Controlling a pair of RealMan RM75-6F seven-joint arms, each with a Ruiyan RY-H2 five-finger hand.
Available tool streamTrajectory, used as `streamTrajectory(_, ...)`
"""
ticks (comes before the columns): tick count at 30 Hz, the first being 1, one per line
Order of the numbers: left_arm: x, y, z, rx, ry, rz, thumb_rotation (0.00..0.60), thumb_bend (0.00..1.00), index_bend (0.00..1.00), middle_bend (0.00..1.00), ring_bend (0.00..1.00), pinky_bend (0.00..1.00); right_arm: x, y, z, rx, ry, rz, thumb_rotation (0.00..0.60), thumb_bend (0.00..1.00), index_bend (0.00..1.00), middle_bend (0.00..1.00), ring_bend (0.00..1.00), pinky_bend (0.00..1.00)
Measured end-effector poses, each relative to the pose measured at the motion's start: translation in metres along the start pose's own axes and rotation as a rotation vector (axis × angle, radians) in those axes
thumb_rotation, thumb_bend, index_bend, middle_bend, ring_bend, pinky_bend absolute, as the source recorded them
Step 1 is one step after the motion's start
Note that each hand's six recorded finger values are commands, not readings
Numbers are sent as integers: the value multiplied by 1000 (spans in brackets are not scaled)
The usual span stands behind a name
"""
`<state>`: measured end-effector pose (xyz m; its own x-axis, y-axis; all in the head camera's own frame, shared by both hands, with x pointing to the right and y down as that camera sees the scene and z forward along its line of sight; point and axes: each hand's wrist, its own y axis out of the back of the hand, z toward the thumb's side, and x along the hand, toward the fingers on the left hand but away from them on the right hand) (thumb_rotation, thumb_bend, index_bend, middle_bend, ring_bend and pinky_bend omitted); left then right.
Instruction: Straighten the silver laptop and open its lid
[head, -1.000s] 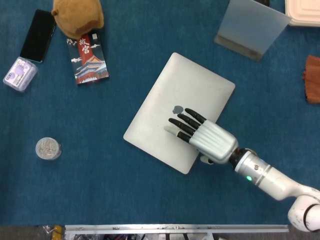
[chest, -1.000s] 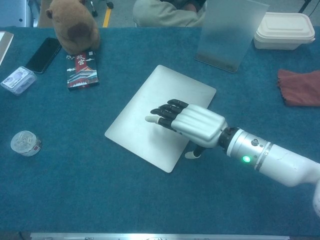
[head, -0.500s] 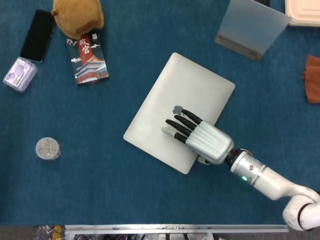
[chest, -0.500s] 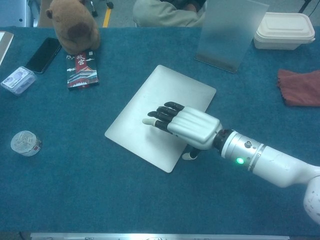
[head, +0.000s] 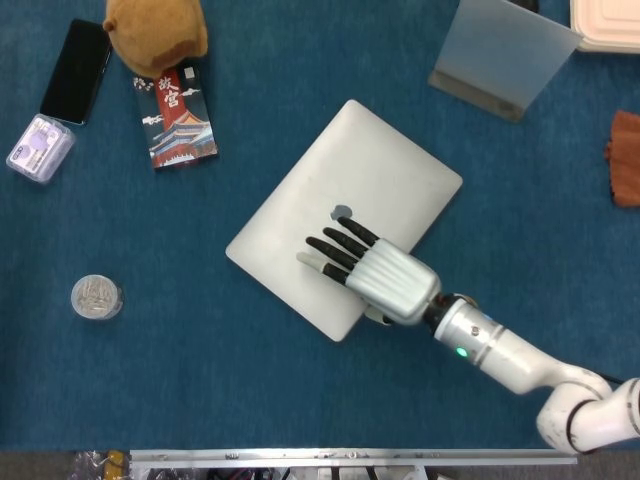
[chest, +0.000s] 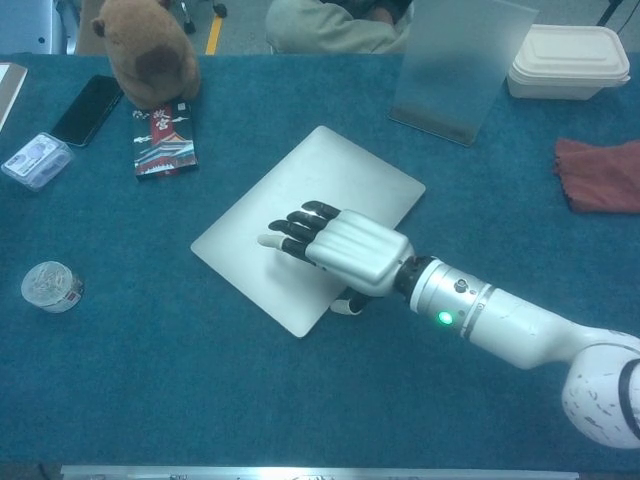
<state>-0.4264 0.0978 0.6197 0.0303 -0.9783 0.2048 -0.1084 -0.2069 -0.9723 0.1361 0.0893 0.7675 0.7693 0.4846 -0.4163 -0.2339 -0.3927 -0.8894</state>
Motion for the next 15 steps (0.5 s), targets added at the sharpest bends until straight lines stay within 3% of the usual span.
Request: streamTrajectory(15, -1, -2, -6, -8, 10, 2, 600, 339, 126, 140, 99, 87, -40, 8, 14, 2, -7, -41, 600, 192, 0, 36, 0, 36)
